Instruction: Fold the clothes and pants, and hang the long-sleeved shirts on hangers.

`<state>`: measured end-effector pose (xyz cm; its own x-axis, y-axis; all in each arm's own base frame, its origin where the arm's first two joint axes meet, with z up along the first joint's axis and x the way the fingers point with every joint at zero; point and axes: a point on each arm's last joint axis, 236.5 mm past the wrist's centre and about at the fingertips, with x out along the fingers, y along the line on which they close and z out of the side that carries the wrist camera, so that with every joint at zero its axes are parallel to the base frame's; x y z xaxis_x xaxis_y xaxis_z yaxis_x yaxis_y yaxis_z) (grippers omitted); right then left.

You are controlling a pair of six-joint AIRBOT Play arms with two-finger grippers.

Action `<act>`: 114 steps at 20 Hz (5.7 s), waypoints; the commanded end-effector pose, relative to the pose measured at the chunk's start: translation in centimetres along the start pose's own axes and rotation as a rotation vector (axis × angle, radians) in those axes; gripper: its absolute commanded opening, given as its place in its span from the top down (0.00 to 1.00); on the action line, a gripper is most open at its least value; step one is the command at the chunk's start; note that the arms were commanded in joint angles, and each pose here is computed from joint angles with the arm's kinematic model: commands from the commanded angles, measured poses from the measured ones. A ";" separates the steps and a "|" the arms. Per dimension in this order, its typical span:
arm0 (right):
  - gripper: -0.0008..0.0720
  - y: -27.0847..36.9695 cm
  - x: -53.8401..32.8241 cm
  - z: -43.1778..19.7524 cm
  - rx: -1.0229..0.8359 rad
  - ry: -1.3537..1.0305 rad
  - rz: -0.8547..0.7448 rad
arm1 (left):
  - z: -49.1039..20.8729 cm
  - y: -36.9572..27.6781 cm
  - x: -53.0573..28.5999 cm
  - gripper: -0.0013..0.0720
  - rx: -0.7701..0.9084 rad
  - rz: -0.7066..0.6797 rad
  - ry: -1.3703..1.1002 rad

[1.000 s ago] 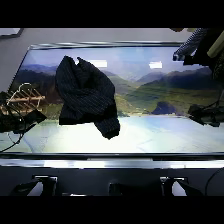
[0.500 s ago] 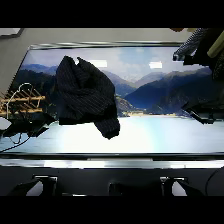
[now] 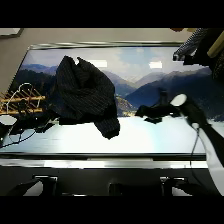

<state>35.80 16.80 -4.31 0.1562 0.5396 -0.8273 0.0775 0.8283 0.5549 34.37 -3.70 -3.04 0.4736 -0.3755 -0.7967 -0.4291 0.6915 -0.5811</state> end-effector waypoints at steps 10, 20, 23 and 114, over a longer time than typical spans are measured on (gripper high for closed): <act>0.97 6.2 5.8 -4.2 -0.050 0.173 0.137 | 1.0 -0.1 0.1 0.02 -0.014 -0.013 -0.035; 0.97 -10.4 -19.7 4.1 0.149 -0.267 -0.343 | 0.0 -2.0 1.5 0.02 -0.039 -0.096 0.017; 0.97 -13.1 -20.8 3.6 0.162 -0.258 -0.441 | -0.9 -5.4 2.4 0.02 -0.043 -0.215 0.045; 0.97 -4.3 -27.9 6.0 0.012 -0.421 -0.298 | -8.5 -15.9 5.9 0.01 0.087 -0.251 0.133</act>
<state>37.23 -2.87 17.92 0.5335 0.1590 -0.8307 0.1829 0.9372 0.2969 36.46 -21.91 -1.35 0.4003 -0.6139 -0.6803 -0.2853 0.6220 -0.7292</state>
